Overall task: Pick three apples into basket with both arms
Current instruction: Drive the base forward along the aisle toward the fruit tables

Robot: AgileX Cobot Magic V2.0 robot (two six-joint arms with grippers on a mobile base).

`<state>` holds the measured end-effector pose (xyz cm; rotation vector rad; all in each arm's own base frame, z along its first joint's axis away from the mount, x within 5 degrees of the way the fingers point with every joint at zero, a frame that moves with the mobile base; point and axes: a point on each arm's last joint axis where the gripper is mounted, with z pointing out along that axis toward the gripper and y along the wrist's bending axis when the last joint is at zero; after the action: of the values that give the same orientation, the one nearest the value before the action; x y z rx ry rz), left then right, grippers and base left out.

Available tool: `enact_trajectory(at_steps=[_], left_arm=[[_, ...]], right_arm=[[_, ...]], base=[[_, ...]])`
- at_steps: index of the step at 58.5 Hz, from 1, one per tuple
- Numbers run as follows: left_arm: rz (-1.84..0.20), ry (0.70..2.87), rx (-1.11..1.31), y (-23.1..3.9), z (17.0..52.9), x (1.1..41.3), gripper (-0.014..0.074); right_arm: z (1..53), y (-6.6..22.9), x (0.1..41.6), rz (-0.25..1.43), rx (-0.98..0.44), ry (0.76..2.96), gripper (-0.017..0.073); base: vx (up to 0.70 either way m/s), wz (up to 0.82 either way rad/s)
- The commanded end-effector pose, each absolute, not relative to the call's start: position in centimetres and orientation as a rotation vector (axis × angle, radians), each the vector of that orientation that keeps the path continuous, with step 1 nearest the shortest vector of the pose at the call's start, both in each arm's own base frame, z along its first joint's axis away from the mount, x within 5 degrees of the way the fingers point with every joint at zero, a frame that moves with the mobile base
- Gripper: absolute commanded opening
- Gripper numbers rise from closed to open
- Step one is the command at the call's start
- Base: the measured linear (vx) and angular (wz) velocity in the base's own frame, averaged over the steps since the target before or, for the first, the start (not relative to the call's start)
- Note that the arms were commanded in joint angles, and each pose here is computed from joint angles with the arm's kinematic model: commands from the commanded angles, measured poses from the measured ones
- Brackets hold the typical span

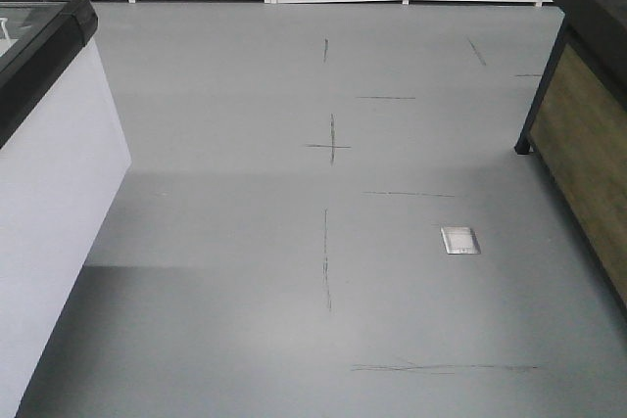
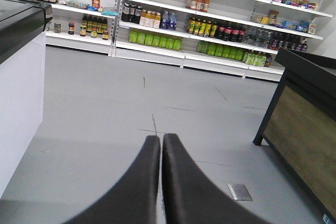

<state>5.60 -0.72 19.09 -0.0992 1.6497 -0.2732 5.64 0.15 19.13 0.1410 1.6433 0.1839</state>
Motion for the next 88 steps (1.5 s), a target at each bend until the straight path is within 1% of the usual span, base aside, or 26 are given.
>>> enact_trajectory(at_steps=[1,88], left_arm=[[-0.287,1.530,-0.108,-0.62,20.75,5.41,-0.0006],[-0.287,1.530,-0.108,-0.62,20.75,5.41,-0.0006]], right_arm=[[19.41,0.17,5.63,0.184,0.129,1.571,-0.0005],[19.41,0.17,5.63,0.184,0.129,1.571,-0.0005]], base=[[0.00,0.00],[0.02,0.00]])
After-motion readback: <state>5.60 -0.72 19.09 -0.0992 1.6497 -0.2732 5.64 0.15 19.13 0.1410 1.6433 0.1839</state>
